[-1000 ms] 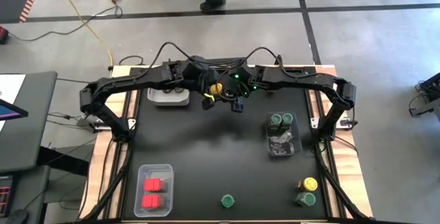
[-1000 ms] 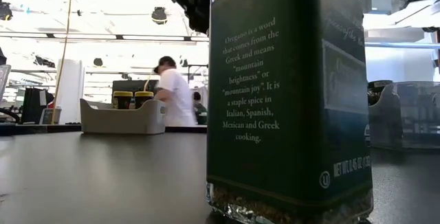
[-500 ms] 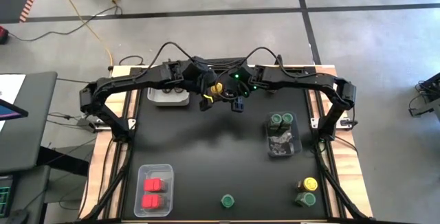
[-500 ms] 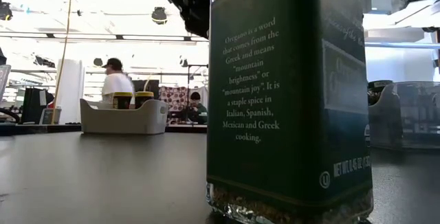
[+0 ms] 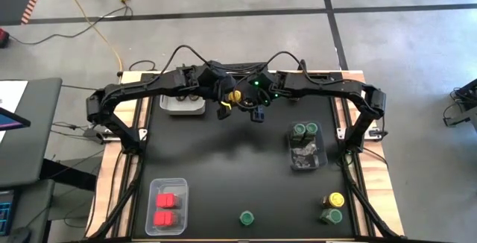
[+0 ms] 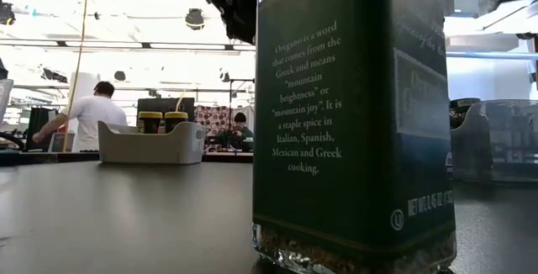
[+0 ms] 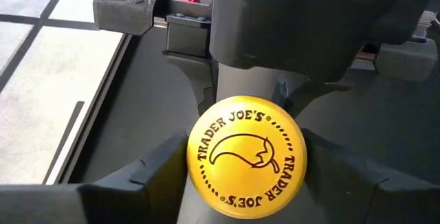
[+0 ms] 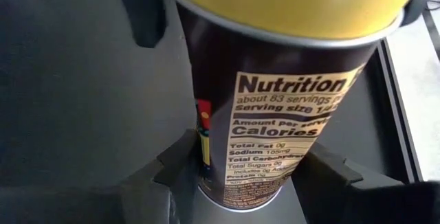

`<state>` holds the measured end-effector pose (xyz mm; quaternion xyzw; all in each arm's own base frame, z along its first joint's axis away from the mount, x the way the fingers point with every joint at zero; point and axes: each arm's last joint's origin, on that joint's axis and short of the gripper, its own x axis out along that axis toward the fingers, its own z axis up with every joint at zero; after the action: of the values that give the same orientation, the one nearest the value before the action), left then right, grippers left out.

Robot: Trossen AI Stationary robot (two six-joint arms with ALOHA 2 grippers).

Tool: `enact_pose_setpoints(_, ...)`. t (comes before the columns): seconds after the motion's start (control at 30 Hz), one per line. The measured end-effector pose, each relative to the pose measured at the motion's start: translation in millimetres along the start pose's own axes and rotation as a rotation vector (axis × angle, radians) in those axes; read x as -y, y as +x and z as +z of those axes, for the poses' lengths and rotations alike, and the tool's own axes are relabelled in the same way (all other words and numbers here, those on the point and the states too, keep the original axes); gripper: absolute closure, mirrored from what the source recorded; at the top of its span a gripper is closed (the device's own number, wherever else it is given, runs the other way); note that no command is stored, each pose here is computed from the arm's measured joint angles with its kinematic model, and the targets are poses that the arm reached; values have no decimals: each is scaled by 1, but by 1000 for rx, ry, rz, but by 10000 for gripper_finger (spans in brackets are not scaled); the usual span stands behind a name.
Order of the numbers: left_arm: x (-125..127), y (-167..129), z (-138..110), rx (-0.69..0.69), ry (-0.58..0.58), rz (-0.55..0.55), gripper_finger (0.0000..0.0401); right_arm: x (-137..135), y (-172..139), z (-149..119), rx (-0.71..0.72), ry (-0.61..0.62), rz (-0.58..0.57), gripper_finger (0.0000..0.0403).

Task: Sort spices by type
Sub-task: Put the top yellow seasoning bottle into the gray bin

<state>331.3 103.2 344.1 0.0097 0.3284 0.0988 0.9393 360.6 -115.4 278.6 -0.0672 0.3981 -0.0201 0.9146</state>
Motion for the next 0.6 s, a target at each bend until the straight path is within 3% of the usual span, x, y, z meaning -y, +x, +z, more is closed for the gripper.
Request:
enact_pose_setpoints(0.13,0,0,0,-1,4,0,178,-2,0,1,1,-3,6,188)
enact_pose_setpoints(0.4,0,0,0,-2,-5,-1,178,-2,0,1,1,-3,6,188)
enact_pose_setpoints(0.6,0,0,0,-1,-6,-1,176,-2,0,1,6,23,5,161)
